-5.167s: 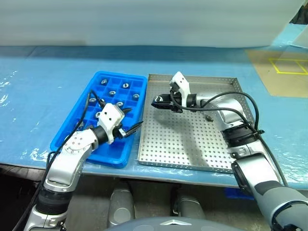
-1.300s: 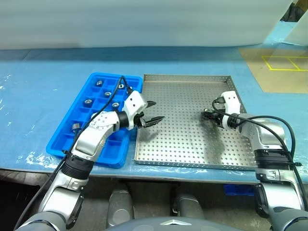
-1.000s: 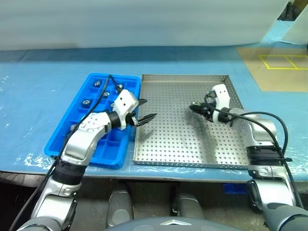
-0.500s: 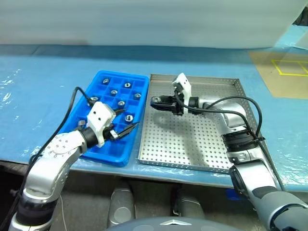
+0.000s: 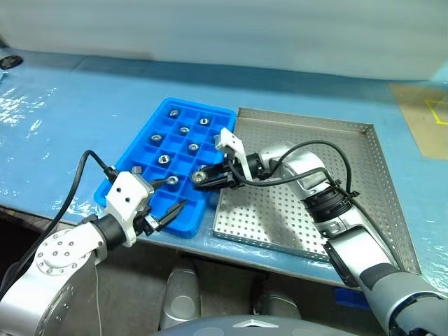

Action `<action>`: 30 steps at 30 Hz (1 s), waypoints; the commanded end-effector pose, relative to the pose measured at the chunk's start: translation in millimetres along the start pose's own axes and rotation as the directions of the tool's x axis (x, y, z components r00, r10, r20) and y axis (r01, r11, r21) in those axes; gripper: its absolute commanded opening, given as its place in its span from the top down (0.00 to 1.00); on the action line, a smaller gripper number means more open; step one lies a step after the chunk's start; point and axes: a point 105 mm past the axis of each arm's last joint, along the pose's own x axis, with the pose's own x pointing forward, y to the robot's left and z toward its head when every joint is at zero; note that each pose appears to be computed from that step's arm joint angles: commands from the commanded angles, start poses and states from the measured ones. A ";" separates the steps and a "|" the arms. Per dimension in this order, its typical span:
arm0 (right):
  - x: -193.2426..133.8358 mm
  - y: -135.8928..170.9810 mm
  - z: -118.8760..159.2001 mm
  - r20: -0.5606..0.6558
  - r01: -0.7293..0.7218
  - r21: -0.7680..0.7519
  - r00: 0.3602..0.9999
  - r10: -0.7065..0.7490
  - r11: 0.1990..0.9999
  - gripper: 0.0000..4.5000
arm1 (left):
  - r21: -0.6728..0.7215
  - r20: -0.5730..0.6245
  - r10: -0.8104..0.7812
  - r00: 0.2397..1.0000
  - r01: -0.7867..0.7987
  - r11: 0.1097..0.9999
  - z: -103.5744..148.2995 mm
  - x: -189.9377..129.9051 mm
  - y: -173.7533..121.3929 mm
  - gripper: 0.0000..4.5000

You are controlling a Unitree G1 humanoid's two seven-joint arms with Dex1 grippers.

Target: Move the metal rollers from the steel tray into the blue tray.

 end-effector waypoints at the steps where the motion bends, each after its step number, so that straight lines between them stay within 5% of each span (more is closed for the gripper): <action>1: 7.1 15.9 15.2 -0.036 -0.094 -0.124 0.995 0.090 0.988 0.64 | 0.041 0.027 0.021 0.999 -0.022 0.999 12.2 -9.9 -2.8 0.23; 9: 17.7 24.1 7.1 -0.139 -0.187 -0.183 0.977 0.163 0.965 0.64 | 0.039 -0.008 0.045 0.999 -0.045 0.998 7.1 -21.6 -1.5 0.23; 20: 7.7 3.6 -20.8 -0.301 -0.151 -0.227 0.950 0.078 0.962 0.64 | 0.060 -0.004 0.049 0.999 -0.049 0.997 10.4 -19.1 2.5 0.23; 27: 0.3 -2.3 -14.4 -0.256 -0.121 -0.212 0.965 0.064 0.970 0.14 | 0.056 0.026 0.022 0.999 -0.024 0.998 15.2 -7.1 4.5 0.23; 30: -8.9 -8.3 1.9 -0.112 -0.054 -0.156 0.993 0.037 0.986 0.14 | 0.027 0.057 0.028 0.998 -0.029 0.999 16.7 0.3 7.4 0.23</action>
